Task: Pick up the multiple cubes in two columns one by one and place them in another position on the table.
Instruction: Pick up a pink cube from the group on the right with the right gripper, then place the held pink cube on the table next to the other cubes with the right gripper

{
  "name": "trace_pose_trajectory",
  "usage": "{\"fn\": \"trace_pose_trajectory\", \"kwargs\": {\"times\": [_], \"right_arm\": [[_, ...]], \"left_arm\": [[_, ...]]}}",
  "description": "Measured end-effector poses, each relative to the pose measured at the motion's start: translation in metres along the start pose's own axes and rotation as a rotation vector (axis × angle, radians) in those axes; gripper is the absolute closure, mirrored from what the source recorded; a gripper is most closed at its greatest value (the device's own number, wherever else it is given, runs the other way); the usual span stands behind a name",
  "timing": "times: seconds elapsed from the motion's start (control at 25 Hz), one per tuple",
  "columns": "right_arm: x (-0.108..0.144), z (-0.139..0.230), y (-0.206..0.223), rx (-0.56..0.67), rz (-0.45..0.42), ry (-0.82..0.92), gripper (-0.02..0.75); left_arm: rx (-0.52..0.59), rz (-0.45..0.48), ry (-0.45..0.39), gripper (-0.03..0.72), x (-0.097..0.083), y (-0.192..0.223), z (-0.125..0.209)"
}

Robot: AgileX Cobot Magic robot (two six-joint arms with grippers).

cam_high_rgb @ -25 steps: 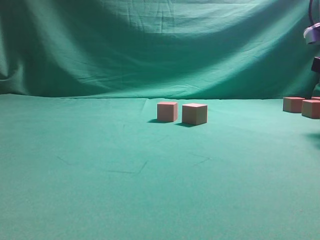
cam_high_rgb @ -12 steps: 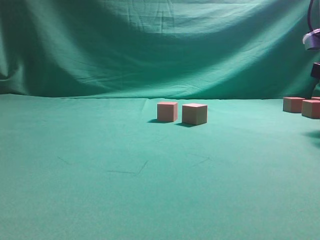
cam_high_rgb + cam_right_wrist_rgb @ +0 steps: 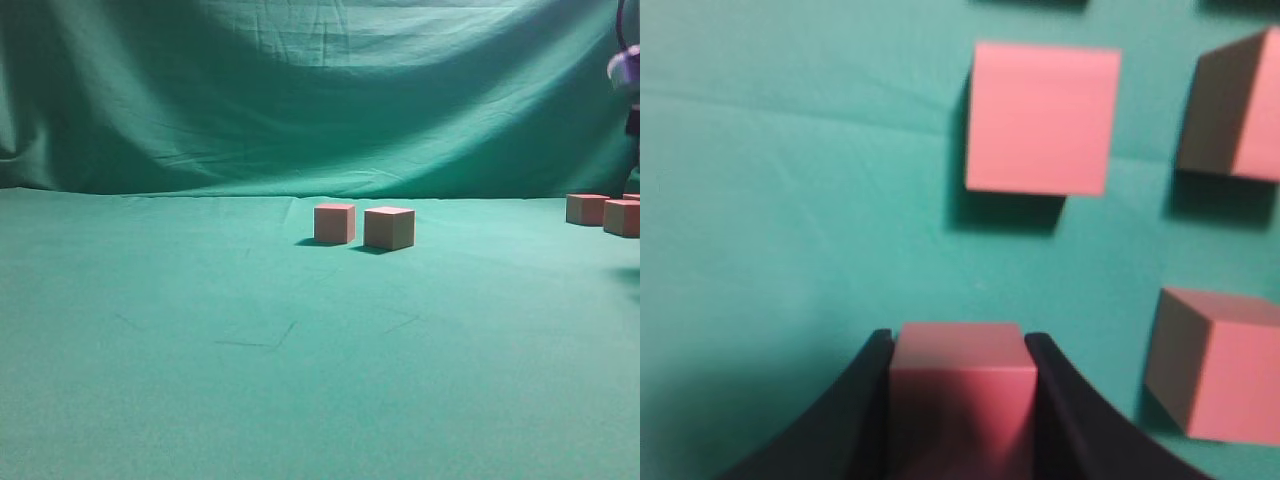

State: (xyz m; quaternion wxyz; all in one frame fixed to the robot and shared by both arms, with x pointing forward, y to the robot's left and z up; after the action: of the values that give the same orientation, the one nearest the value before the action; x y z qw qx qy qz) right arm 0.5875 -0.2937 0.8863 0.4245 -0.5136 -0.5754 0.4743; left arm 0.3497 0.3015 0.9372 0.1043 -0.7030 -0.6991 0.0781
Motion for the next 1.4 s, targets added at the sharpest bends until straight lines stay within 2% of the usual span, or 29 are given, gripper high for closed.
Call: {"fn": "trace_pose_trajectory", "kwargs": {"times": [0.16,0.32,0.64,0.92,1.12,1.4], "right_arm": [[0.009,-0.018,-0.034,-0.037,-0.008,-0.029,0.467],[0.031,-0.037,-0.072,-0.077,-0.021,-0.122,0.467],[0.097,-0.061,-0.129,-0.157,-0.066,-0.3,0.467],[0.16,-0.061,-0.161,-0.233,-0.115,-0.457,0.467],[0.206,-0.059,-0.162,-0.223,-0.147,-0.562,0.467],[0.261,-0.07,-0.134,-0.172,-0.171,-0.624,0.467]], "left_arm": [[0.0,0.0,0.0,0.688,0.0,0.0,0.0],[0.0,0.0,0.0,0.688,0.0,0.0,0.0],[0.0,0.0,0.0,0.688,0.0,0.0,0.0],[0.0,0.0,0.0,0.688,0.0,0.0,0.0],[0.0,0.0,0.0,0.688,0.0,0.0,0.0],[0.0,0.0,0.0,0.688,0.0,0.0,0.0]]}}
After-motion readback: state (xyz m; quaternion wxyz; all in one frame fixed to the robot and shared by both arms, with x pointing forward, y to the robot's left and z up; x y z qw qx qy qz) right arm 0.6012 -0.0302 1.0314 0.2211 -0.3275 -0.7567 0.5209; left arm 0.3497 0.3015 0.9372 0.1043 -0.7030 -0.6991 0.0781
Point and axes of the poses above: a point on each arm's last joint axis where the gripper is mounted, y pointing out along that axis toward the gripper, x along the wrist's bending axis when the last joint is at zero, z = x × y, the point moved 6 cm from there along y, pointing out along that axis toward the gripper, and after that the axes turned 1 degree about y, right-handed, at the moved point
